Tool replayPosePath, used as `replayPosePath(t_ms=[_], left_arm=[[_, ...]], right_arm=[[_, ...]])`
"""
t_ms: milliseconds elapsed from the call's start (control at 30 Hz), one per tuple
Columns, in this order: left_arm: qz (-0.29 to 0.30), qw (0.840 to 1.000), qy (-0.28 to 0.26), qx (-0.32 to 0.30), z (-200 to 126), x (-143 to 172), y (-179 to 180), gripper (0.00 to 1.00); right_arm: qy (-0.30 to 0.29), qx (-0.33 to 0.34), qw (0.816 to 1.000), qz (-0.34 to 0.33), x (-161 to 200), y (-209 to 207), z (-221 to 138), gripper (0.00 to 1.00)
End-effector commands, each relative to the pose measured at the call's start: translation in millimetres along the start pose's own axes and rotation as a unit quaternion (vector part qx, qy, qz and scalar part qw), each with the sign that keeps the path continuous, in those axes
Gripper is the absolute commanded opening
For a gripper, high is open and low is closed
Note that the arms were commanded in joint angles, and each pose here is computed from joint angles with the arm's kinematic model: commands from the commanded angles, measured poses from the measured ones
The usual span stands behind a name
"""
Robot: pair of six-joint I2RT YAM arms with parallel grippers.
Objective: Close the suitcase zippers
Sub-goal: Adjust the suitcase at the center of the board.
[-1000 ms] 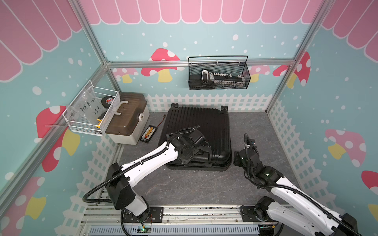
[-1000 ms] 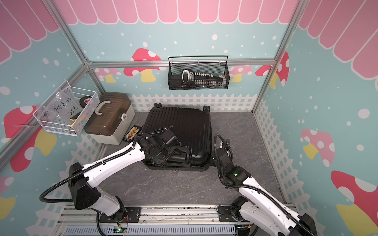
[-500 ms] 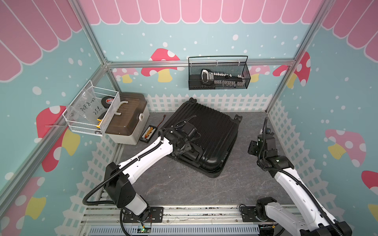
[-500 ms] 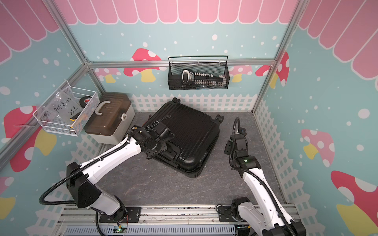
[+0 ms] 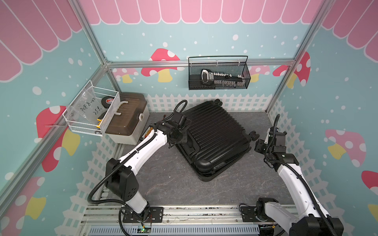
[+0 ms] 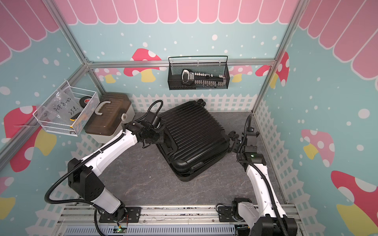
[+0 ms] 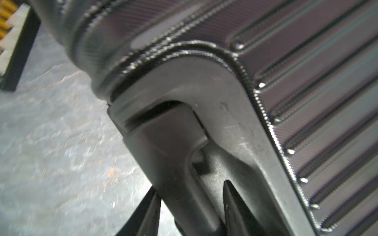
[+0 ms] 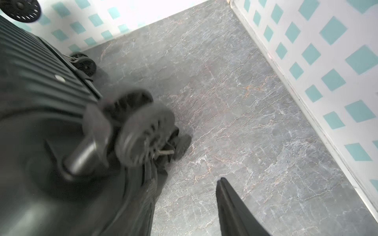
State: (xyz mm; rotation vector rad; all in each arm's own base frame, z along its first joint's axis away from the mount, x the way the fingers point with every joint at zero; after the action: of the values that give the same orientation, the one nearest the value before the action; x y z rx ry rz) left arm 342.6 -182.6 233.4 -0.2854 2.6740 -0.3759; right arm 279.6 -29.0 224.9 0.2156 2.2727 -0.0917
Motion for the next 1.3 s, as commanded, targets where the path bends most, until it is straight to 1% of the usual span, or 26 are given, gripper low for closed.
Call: replayPosePath(t_ms=[0,33,67,133,300,433,500,533,567,633,700,767,800,933,1067,1167,1200,1267], left_arm=[[0.045,0.998,0.010,0.034,12,-6,-13,0.28],[0.030,0.999,0.008,0.029,11,-5,-13,0.35],[0.015,1.000,0.004,0.024,11,-4,-13,0.38],[-0.013,1.000,0.001,0.017,10,2,-15,0.41],[-0.072,0.997,0.002,-0.025,19,19,-17,0.45],[-0.081,0.995,0.011,-0.064,31,30,-24,0.48],[-0.088,0.992,0.002,-0.096,33,31,-22,0.49],[-0.087,0.991,0.002,-0.099,35,31,-23,0.49],[-0.087,0.992,0.006,-0.096,37,31,-25,0.48],[-0.085,0.992,0.003,-0.094,37,29,-26,0.37],[-0.066,0.994,-0.006,-0.091,32,23,-27,0.19],[-0.049,0.995,-0.012,-0.084,24,13,-24,0.08],[-0.037,0.996,-0.017,-0.080,20,6,-20,0.05],[0.002,0.998,-0.032,-0.050,-3,-23,-8,0.03],[0.066,0.997,-0.042,-0.012,-16,-47,-8,0.04],[0.098,0.994,-0.036,0.011,-15,-61,-10,0.04],[0.098,0.994,-0.033,0.016,-13,-70,-4,0.04],[0.109,0.993,-0.028,0.022,-11,-81,-2,0.04]], right_arm=[[-0.022,-0.002,1.000,-0.006,-16,-5,-8,0.51],[-0.024,0.001,1.000,-0.006,-17,-7,-9,0.51],[-0.024,0.003,1.000,-0.006,-18,-8,-9,0.51],[-0.025,0.006,1.000,-0.004,-20,-11,-9,0.52],[-0.025,-0.001,1.000,0.001,-22,-10,-8,0.52],[-0.024,-0.001,1.000,0.003,-21,-11,-7,0.52],[-0.024,-0.001,1.000,0.005,-20,-11,-7,0.52],[-0.024,-0.002,1.000,0.005,-19,-11,-7,0.52],[-0.025,-0.002,1.000,0.006,-19,-11,-7,0.52],[-0.025,0.000,1.000,0.006,-19,-13,-7,0.52],[-0.026,0.004,1.000,0.007,-20,-16,-7,0.52],[-0.026,0.004,1.000,0.011,-21,-19,-7,0.52],[-0.026,0.006,1.000,0.013,-22,-22,-8,0.52],[-0.031,0.011,0.999,0.012,-29,-29,-12,0.52],[-0.019,0.000,1.000,0.011,-24,-29,-7,0.52],[-0.006,-0.025,1.000,0.006,-12,-22,0,0.52],[-0.004,-0.040,0.999,0.003,-6,-19,2,0.53],[0.000,-0.078,0.997,-0.001,6,-9,7,0.53]])
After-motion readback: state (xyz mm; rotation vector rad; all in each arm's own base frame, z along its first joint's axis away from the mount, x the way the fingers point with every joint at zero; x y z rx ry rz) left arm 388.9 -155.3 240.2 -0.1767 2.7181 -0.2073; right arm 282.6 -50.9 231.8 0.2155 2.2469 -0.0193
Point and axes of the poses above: each gripper's point midway between its finger pads, its own z axis out along the fingers, its own y axis along the line the jaws close on, x = y × z, the point moved 5 cm from there along -z, back along the fingers, and after that the axes turned 11 degrees about -z, right-handed, at the moved point
